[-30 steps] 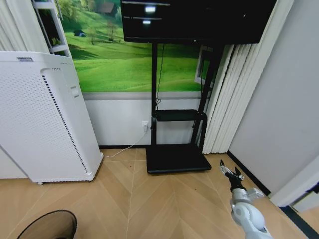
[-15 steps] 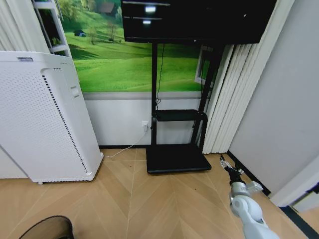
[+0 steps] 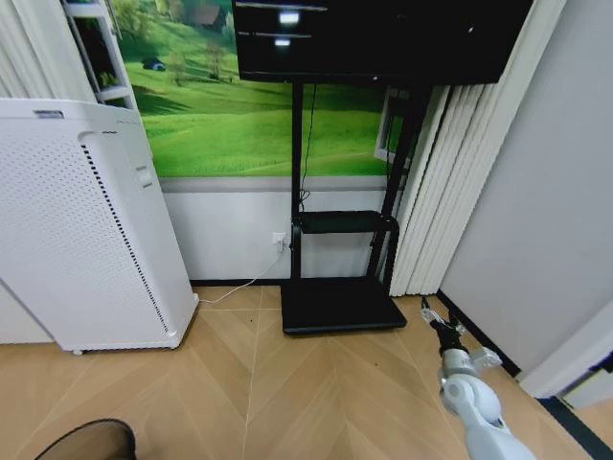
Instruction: Pick up the trash bin and place the garbage on the floor into it.
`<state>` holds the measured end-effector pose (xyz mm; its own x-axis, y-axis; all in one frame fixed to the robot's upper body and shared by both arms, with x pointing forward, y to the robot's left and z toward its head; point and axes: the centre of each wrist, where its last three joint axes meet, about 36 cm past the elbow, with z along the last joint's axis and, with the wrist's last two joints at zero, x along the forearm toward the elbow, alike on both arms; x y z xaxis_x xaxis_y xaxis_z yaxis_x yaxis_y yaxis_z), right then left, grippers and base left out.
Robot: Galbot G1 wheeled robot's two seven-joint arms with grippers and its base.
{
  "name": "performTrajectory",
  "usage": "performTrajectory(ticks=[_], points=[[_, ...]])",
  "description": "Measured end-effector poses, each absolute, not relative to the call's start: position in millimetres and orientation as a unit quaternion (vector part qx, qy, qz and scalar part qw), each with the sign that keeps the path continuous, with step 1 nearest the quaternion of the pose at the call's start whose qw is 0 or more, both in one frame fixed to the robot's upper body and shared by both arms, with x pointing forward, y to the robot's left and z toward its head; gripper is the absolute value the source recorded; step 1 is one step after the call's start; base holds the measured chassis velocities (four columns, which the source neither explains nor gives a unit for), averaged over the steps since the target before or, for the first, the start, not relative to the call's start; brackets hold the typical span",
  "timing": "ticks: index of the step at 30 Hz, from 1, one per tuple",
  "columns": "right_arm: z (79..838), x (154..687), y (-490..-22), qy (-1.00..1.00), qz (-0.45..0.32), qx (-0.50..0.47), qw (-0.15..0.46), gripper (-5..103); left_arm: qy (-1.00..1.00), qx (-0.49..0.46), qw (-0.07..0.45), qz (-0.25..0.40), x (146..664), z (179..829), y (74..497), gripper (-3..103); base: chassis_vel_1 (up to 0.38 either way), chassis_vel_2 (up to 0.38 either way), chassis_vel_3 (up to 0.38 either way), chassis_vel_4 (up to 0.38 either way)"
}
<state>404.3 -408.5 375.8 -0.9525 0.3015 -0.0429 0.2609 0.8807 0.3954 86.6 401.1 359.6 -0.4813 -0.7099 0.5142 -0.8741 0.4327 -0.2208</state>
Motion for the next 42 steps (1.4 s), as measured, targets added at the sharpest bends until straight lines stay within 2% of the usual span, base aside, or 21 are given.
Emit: performTrajectory(ticks=[1,4,5,8,9,10,12,14,15,18,19,20,21,24,25,29,35,38,41,42], points=[[374,405,-409,0.968,0.196,0.146,0.050,100,-0.826,0.480,0.184,0.232,86,360,401,3,0.000,0.000,0.000,0.000],[371,405,-409,0.968,0.198,0.148,0.047,100,-0.824,0.481,0.193,0.229,86,358,399,6,0.000,0.000,0.000,0.000],[368,405,-409,0.968,0.197,0.149,0.043,100,-0.822,0.483,0.199,0.225,84,357,399,16,0.000,0.000,0.000,0.000],[366,405,-409,0.969,0.195,0.149,0.038,100,-0.820,0.485,0.207,0.222,81,356,399,22,0.000,0.000,0.000,0.000],[366,408,-410,0.969,0.193,0.148,0.036,100,-0.818,0.487,0.215,0.218,77,355,401,28,0.000,0.000,0.000,0.000],[367,411,-413,0.970,0.191,0.149,0.034,100,-0.817,0.487,0.223,0.214,72,355,405,38,0.000,0.000,0.000,0.000],[368,414,-416,0.970,0.188,0.150,0.033,100,-0.815,0.488,0.229,0.214,68,356,408,38,0.000,0.000,0.000,0.000],[372,422,-420,0.970,0.186,0.152,0.032,100,-0.813,0.487,0.241,0.209,61,360,410,49,0.000,0.000,0.000,0.000],[372,422,-420,0.970,0.186,0.152,0.032,100,-0.813,0.487,0.241,0.209,61,360,410,49,0.000,0.000,0.000,0.000],[376,433,-419,0.970,0.189,0.151,0.032,100,-0.823,0.466,0.258,0.199,54,367,396,66,0.000,0.000,0.000,0.000],[376,433,-419,0.970,0.189,0.151,0.032,100,-0.823,0.466,0.258,0.199,54,367,396,66,0.000,0.000,0.000,0.000],[378,437,-416,0.969,0.193,0.150,0.032,100,-0.826,0.460,0.261,0.196,54,370,390,71,0.000,0.000,0.000,0.000],[377,439,-412,0.968,0.198,0.150,0.031,100,-0.828,0.461,0.258,0.187,54,372,386,77,0.000,0.000,0.000,0.000],[373,440,-408,0.967,0.204,0.150,0.028,100,-0.829,0.468,0.248,0.180,53,373,385,81,0.000,0.000,0.000,0.000],[371,439,-407,0.967,0.205,0.151,0.026,100,-0.830,0.471,0.241,0.178,53,373,386,87,0.000,0.000,0.000,0.000],[355,430,-406,0.966,0.208,0.156,0.010,100,-0.844,0.477,0.193,0.153,53,378,398,99,0.000,0.000,0.000,0.000],[353,423,-412,0.969,0.194,0.153,-0.010,100,-0.881,0.430,0.149,0.129,60,415,400,100,0.000,0.000,0.000,0.000],[353,413,-412,0.975,0.161,0.146,-0.033,100,-0.920,0.367,0.107,0.086,74,452,392,100,0.000,0.000,0.000,0.000],[352,408,-411,0.978,0.149,0.143,-0.041,100,-0.930,0.350,0.096,0.064,78,464,389,100,0.000,0.000,0.000,0.000],[350,397,-408,0.982,0.125,0.135,-0.052,100,-0.945,0.312,0.090,0.028,85,482,383,100,0.000,0.000,0.000,0.000]])
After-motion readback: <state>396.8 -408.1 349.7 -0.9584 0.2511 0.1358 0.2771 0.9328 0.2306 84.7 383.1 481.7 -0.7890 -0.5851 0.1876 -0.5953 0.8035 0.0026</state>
